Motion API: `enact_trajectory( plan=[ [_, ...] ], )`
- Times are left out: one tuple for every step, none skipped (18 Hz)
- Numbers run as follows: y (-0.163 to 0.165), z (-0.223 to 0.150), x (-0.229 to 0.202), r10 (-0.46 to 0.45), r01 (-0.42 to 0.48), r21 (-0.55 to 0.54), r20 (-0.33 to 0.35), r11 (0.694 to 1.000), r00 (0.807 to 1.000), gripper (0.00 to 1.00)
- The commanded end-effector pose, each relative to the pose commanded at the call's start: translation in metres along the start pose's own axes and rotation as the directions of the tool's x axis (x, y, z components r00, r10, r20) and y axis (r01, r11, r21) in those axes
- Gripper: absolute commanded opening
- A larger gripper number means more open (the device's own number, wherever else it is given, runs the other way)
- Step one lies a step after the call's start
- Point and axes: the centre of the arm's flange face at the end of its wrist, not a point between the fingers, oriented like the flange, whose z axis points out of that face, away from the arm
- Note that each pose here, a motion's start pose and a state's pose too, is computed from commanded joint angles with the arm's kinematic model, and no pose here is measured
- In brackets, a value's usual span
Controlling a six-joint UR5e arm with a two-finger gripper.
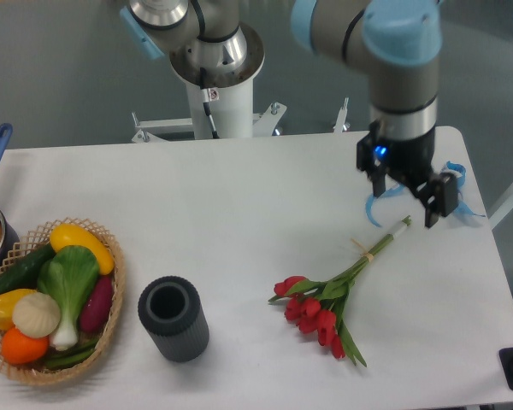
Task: Place the flowers on the table
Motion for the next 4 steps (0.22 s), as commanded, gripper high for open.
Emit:
enact_trajectory(
  plan=[
    [0.009, -0.001, 0.005, 0.031, -0.031, 0.012, 0.001, 0.999, 1.0, 1.0],
    [0.019, -0.004, 0.009, 0.062, -0.063, 0.02, 0.005, 0.998, 0.998, 1.0],
    [0.029, -0.006, 0.014, 0.08, -0.08, 0.027, 0.009, 0.996, 0.997, 1.0],
    [0.037, -0.006, 0.019, 0.085, -0.085, 0.037, 0.012, 0.996, 0.996, 1.0]
  ],
)
